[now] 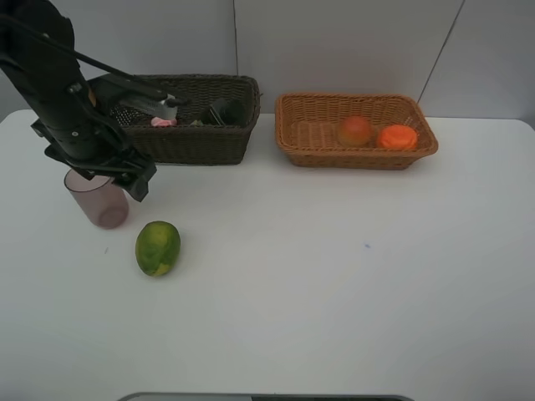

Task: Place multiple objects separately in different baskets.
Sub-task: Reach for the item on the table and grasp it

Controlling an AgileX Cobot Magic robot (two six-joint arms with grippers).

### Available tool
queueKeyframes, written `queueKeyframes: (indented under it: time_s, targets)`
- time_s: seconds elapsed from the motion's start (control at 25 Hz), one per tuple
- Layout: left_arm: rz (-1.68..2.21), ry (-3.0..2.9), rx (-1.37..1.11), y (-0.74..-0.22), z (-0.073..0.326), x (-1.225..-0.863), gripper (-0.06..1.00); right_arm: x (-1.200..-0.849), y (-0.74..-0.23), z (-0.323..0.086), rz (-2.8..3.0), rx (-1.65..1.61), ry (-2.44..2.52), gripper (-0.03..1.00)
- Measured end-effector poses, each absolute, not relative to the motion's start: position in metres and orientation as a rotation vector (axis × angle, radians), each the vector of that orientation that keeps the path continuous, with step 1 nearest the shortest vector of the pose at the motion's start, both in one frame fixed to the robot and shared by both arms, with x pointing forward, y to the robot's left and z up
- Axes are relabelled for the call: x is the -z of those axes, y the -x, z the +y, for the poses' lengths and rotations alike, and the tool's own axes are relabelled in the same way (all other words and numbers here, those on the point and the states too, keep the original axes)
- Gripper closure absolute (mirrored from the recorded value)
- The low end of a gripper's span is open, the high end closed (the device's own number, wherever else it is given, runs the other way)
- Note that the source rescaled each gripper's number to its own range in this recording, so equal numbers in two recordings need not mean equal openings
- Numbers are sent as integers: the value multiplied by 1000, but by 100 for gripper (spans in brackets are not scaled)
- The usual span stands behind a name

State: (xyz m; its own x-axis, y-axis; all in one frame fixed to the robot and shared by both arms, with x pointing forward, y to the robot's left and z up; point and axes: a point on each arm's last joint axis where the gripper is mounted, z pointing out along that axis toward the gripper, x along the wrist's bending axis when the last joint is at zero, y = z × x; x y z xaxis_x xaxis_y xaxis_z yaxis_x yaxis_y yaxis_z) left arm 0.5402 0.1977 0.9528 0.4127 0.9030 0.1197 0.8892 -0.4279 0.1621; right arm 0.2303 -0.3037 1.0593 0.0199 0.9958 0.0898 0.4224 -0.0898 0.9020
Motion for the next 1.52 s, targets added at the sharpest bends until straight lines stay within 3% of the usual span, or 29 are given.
queueKeyframes:
  time_s: [0.72, 0.84, 0.92, 1.0, 1.24, 1.52]
  targets:
    - [1659, -2626, -231, -553, 192, -899, -6, -1059, -230, -304, 1479, -1039, -1598, 45]
    - [1655, -2624, -234, -554, 192, -898, -1, -1059, -230, -304, 1479, -1039, -1598, 45]
    - [1654, -2624, -235, -554, 192, -898, 8, -1059, -230, -304, 1479, -1039, -1598, 45]
    - [1653, -2626, -237, -554, 192, -898, 25, -1059, -230, -304, 1479, -1039, -1598, 45]
    - [1646, -2631, -243, -554, 192, -898, 92, -1059, -230, -304, 1479, -1039, -1598, 45]
    - [1642, -2624, -250, -555, 192, -899, 94, -1059, -230, -304, 1479, -1038, -1598, 45]
